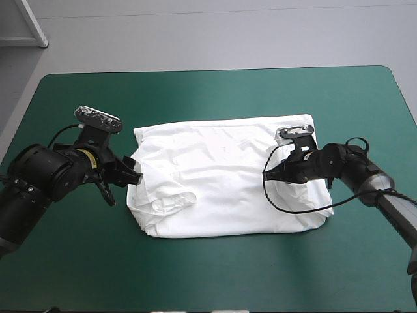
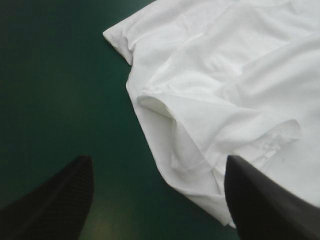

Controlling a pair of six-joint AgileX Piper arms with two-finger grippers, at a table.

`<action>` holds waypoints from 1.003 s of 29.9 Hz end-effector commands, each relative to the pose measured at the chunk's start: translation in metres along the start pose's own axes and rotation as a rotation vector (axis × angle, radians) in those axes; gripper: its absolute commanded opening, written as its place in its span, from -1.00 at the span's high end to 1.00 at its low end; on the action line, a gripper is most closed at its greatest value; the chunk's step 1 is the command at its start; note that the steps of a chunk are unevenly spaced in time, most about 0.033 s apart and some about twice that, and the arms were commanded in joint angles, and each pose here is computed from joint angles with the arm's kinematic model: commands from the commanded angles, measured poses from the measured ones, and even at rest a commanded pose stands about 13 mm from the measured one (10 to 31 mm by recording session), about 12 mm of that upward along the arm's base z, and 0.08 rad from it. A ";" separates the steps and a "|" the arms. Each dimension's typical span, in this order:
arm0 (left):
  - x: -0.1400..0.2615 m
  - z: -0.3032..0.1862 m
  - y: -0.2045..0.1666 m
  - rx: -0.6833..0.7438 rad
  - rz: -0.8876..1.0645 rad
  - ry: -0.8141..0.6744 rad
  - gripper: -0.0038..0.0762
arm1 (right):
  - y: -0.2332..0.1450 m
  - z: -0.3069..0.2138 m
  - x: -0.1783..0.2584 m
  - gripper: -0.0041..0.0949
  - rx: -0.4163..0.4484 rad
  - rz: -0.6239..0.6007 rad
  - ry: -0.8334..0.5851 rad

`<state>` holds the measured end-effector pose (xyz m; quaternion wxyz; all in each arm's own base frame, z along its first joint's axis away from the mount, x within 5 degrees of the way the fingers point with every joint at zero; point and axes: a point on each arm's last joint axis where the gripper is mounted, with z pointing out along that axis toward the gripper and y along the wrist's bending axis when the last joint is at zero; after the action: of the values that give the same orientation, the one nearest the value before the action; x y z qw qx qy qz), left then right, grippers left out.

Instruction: Fold the cloth

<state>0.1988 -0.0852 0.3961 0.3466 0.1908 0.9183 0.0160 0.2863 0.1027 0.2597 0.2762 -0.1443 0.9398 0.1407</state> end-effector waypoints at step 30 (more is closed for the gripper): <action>0.054 0.028 -0.019 0.100 -0.177 0.338 -0.42 | 0.012 -0.129 0.052 -0.39 0.148 0.004 0.235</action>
<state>0.1801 -0.0888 0.3501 0.1961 0.1326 0.9712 -0.0289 0.1912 0.0641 0.3210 0.1448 -0.1345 0.9787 0.0559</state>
